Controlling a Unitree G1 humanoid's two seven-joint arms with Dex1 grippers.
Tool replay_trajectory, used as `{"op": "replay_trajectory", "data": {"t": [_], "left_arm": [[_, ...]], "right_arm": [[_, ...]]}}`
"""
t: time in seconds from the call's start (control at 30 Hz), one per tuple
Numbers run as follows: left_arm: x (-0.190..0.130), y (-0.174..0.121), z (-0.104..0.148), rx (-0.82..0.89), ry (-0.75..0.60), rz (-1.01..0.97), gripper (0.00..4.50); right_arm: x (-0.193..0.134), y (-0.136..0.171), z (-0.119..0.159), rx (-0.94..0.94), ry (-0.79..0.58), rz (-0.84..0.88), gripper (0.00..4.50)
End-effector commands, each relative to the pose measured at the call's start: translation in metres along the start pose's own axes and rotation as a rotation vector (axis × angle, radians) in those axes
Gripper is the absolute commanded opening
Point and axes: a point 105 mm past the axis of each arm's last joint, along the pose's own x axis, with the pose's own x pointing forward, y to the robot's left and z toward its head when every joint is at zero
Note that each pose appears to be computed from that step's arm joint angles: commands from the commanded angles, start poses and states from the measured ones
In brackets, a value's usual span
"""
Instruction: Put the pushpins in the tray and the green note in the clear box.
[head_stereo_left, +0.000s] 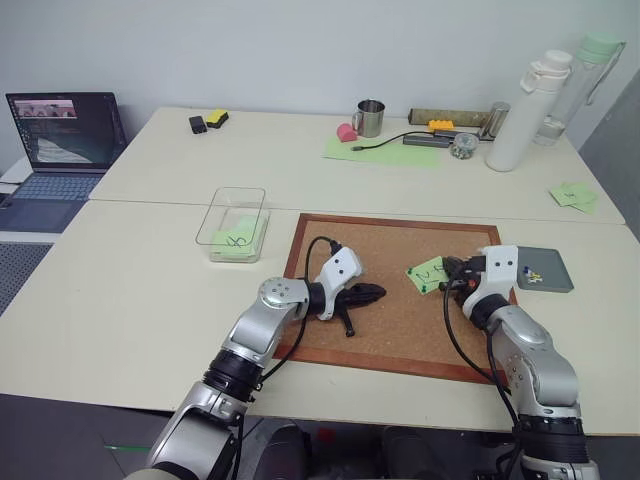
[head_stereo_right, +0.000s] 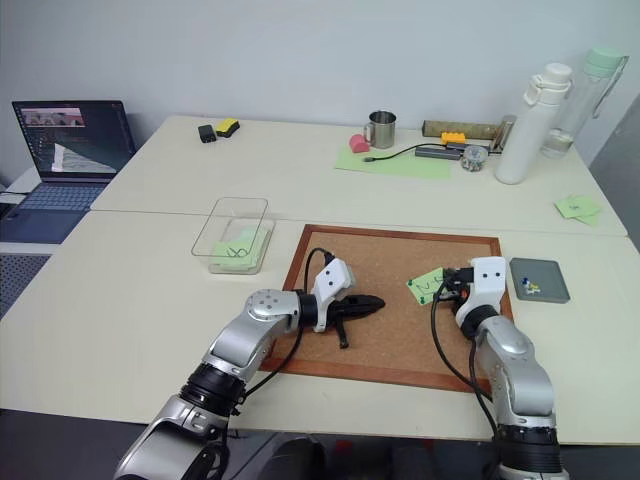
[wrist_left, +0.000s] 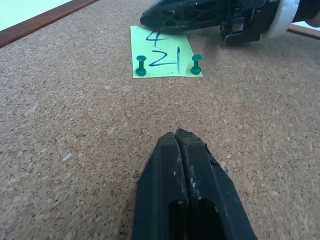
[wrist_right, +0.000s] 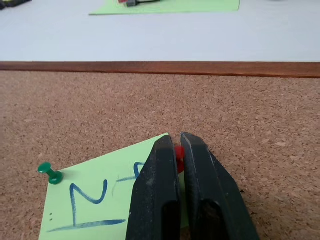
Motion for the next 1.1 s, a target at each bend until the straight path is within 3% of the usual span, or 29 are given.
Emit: {"op": "replay_trajectory", "data": {"t": [0.03,0.67,0.87,1.0,1.1], "left_arm": [[0.002,-0.003,-0.01,-0.015,0.043,-0.004,0.0],[0.0,-0.001,-0.029,0.011,0.143,0.024,0.0],[-0.001,-0.002,-0.03,0.01,0.15,0.024,0.0],[-0.001,-0.002,-0.03,0.002,0.146,0.027,0.0],[-0.001,-0.001,-0.028,-0.001,0.137,0.034,0.0]], "right_arm": [[-0.006,0.013,0.032,-0.015,-0.125,0.061,0.01],[-0.019,0.017,0.035,-0.138,-0.118,0.089,0.01],[-0.02,0.014,0.044,-0.103,-0.157,0.064,0.01],[-0.023,-0.011,0.051,-0.092,-0.18,-0.06,0.01],[-0.028,-0.049,0.052,-0.108,-0.168,-0.225,0.01]]}}
